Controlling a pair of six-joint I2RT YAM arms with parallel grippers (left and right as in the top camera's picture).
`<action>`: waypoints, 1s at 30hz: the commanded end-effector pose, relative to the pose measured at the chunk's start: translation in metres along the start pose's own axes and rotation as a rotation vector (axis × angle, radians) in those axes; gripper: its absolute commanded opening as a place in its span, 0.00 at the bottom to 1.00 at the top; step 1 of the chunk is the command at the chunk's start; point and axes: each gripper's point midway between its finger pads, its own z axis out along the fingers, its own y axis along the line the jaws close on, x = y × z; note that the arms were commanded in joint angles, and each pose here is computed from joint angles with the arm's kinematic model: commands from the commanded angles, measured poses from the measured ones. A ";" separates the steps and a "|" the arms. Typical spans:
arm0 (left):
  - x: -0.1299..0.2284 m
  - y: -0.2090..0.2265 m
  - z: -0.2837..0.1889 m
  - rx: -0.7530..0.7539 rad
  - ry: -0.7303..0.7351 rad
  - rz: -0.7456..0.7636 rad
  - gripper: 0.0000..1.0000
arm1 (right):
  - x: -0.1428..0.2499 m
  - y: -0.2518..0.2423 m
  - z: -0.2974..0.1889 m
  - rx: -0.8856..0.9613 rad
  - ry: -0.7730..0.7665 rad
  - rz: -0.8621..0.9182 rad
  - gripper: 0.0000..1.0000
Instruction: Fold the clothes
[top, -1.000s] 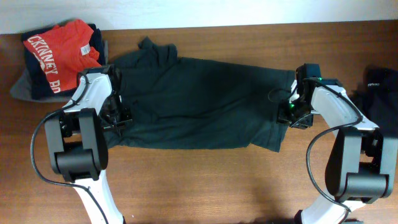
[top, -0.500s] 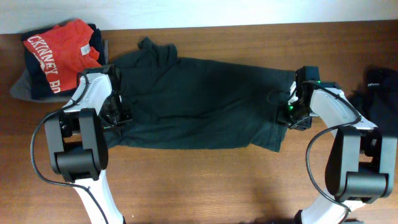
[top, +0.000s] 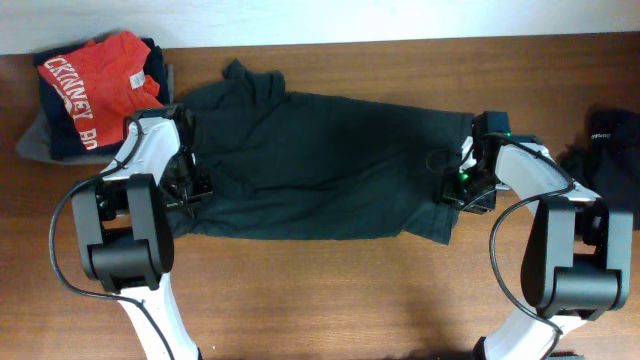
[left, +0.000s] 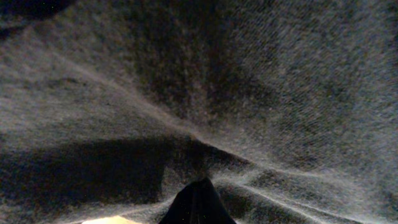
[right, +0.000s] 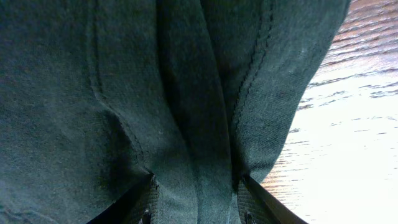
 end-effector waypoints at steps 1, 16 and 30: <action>-0.004 0.003 0.002 -0.010 0.001 0.006 0.02 | 0.005 0.001 0.006 -0.010 0.021 0.006 0.46; -0.004 0.003 0.002 -0.010 0.002 0.006 0.02 | 0.006 0.005 0.006 -0.035 0.027 0.007 0.18; -0.003 0.004 0.002 -0.012 0.008 0.007 0.02 | 0.022 0.002 0.004 -0.023 0.095 0.024 0.04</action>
